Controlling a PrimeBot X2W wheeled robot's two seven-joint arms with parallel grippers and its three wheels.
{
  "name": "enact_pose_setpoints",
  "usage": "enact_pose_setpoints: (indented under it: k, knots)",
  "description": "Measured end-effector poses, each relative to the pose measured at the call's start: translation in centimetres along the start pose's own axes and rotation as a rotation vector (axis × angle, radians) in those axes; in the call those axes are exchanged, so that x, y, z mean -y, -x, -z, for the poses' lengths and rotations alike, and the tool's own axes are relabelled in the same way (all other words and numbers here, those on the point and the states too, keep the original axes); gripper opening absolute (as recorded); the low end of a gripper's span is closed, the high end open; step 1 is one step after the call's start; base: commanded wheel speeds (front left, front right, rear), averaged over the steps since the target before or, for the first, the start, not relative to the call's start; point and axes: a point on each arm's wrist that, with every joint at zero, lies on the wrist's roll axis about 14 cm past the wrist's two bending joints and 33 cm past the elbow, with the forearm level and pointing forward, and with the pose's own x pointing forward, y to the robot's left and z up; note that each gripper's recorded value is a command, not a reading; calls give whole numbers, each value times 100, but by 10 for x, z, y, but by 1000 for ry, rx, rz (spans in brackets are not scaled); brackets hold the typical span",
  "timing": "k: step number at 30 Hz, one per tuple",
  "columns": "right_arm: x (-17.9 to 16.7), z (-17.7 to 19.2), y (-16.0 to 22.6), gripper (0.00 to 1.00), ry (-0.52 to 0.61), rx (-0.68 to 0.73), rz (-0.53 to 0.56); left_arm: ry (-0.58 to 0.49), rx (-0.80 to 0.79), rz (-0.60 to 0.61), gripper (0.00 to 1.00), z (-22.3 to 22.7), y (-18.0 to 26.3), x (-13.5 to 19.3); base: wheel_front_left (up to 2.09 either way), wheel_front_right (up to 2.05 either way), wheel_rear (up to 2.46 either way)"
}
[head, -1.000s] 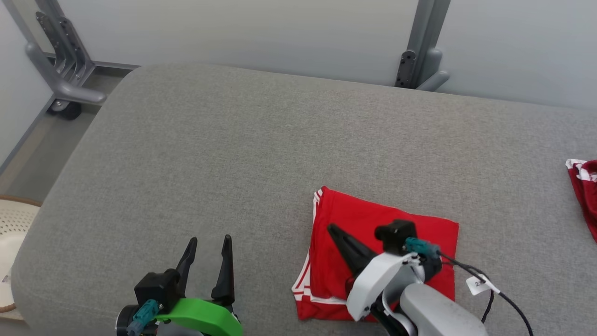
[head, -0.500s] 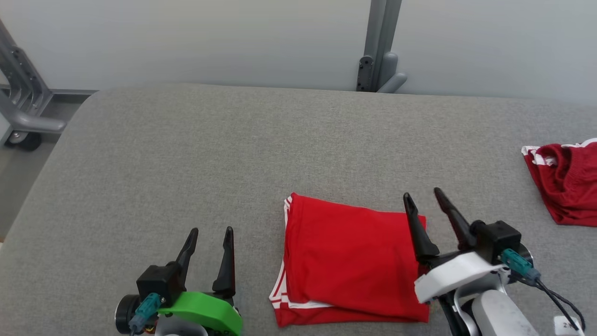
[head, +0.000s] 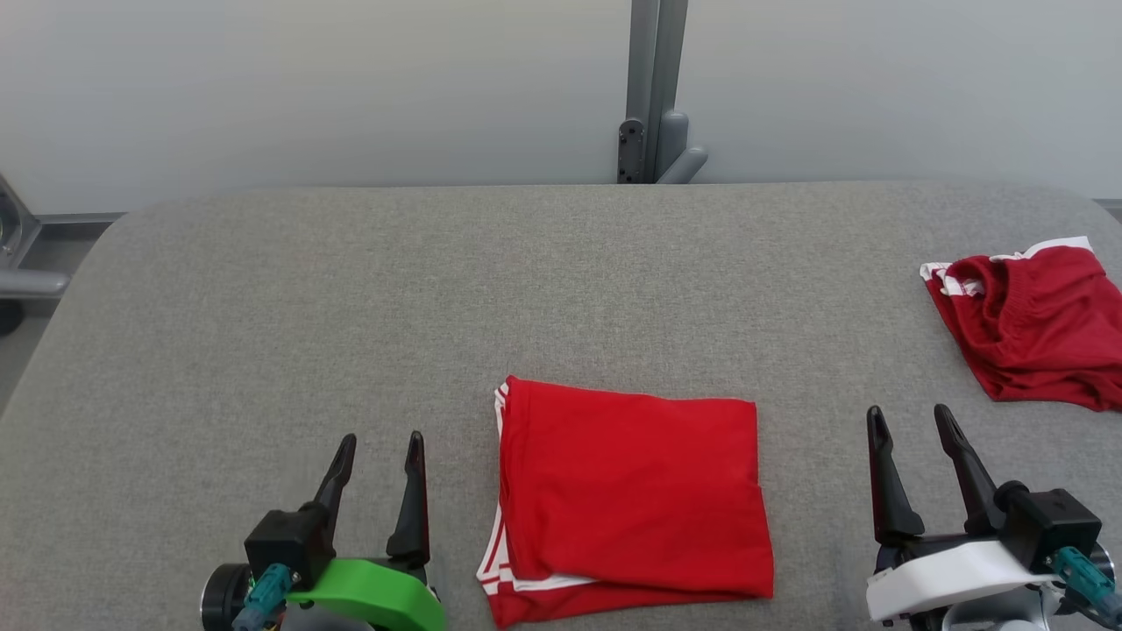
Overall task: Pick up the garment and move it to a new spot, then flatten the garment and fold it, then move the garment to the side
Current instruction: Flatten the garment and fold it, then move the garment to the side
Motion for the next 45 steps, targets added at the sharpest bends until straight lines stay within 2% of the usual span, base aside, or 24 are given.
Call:
enact_pose_setpoints:
  k: [8, 23, 29, 35, 40, 45]
  knots:
    - [6, 2, 8, 100, -10, -9, 21, 9, -13, -14, 100, 6, 8, -3, 0, 0, 0]
    - [-7, 11, 4, 100, -5, -53, -18, 2, -8, -27, 100, 7, 14, -8, 0, 0, 0]
    - [-11, 32, -3, 100, 0, -188, -35, 1, -13, -32, 100, 9, 14, -9, 0, 0, 0]
    - [-14, 74, -3, 100, -46, -428, -65, 2, -26, -45, 100, 13, 16, -13, 0, 0, 0]
    - [-24, 104, -4, 100, -111, -614, -111, 8, -36, -65, 100, 17, 18, -18, 0, 0, 0]
    - [-32, 123, -9, 100, -197, -736, -139, 9, -43, -88, 100, 19, 19, -24, 0, 0, 0]
